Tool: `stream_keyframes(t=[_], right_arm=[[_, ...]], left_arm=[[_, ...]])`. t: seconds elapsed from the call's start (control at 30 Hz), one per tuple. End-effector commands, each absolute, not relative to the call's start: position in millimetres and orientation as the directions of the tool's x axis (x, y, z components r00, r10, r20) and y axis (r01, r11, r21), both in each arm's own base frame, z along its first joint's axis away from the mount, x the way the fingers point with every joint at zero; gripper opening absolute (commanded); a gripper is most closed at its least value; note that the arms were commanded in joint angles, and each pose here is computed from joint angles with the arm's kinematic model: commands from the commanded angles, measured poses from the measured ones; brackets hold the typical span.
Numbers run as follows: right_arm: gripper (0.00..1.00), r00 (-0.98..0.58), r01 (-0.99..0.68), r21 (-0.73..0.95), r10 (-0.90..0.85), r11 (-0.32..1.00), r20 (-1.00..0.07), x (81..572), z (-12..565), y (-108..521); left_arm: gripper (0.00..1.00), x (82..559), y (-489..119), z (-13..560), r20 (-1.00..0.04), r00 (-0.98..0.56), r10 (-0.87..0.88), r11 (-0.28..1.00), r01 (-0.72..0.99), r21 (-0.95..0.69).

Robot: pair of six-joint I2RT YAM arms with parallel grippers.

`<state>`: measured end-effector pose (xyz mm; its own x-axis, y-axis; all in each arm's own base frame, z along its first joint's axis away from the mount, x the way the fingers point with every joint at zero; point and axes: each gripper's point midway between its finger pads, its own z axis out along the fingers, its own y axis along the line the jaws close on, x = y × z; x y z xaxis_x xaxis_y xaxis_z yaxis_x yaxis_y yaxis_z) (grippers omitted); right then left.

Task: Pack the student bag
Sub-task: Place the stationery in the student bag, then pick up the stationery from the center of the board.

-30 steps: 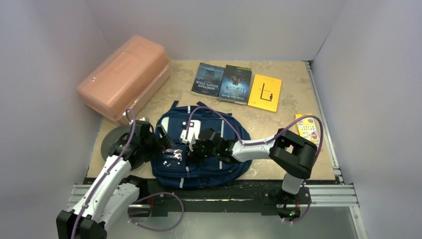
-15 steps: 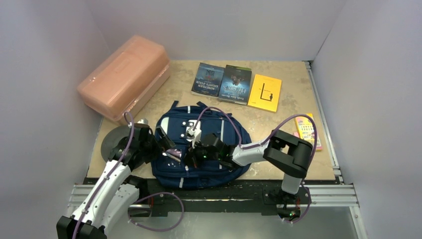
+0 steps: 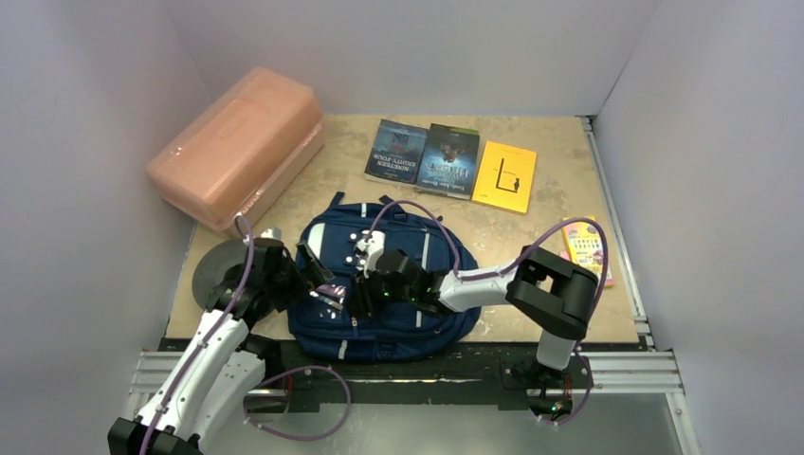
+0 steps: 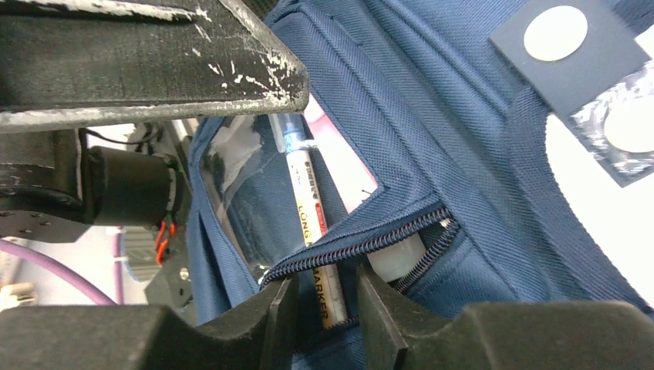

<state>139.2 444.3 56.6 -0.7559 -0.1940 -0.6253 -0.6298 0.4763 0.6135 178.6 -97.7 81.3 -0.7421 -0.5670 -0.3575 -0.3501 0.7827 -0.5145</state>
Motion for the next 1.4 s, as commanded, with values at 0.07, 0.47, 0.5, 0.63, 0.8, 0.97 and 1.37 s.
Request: stream_keyframes(t=[0.07, 0.47, 0.5, 0.63, 0.8, 0.97, 1.37], right_arm=[[0.41, -0.626, -0.732, 0.402, -0.309, 0.550, -0.716, 156.6, 84.3, 420.9], [0.39, -0.586, -0.722, 0.328, -0.286, 0.610, -0.758, 165.2, 143.9, 388.3], [0.40, -0.584, -0.705, 0.319, -0.263, 0.634, -0.768, 170.7, 153.1, 381.2], [0.53, -0.589, -0.536, 0.267, -0.128, 0.801, -0.798, 214.8, 175.5, 321.8], [0.87, -0.592, -0.029, 0.274, 0.204, 0.961, -0.779, 275.4, 171.5, 177.8], [0.99, -0.428, 0.367, 0.311, 0.456, 0.877, -0.780, 276.4, 170.8, 54.2], [0.99, -0.180, 0.765, 0.422, 0.792, 0.486, -0.584, 239.7, 95.3, -50.9]], left_arm=[[1.00, 173.5, -104.4, 95.3, -0.322, -0.768, -0.554, 0.779, -0.342, -0.525], [1.00, 180.3, -100.5, 130.8, -0.410, -0.764, -0.499, 0.817, -0.257, -0.515], [1.00, 181.3, -101.9, 137.2, -0.423, -0.767, -0.482, 0.823, -0.232, -0.518], [1.00, 182.4, -114.1, 159.0, -0.434, -0.809, -0.397, 0.836, -0.123, -0.535], [1.00, 176.5, -132.6, 185.3, -0.454, -0.832, -0.320, 0.804, 0.015, -0.594], [1.00, 163.8, -145.0, 206.3, -0.486, -0.838, -0.247, 0.764, 0.141, -0.630], [1.00, 139.4, -160.7, 214.0, -0.519, -0.851, -0.083, 0.694, 0.325, -0.643]])
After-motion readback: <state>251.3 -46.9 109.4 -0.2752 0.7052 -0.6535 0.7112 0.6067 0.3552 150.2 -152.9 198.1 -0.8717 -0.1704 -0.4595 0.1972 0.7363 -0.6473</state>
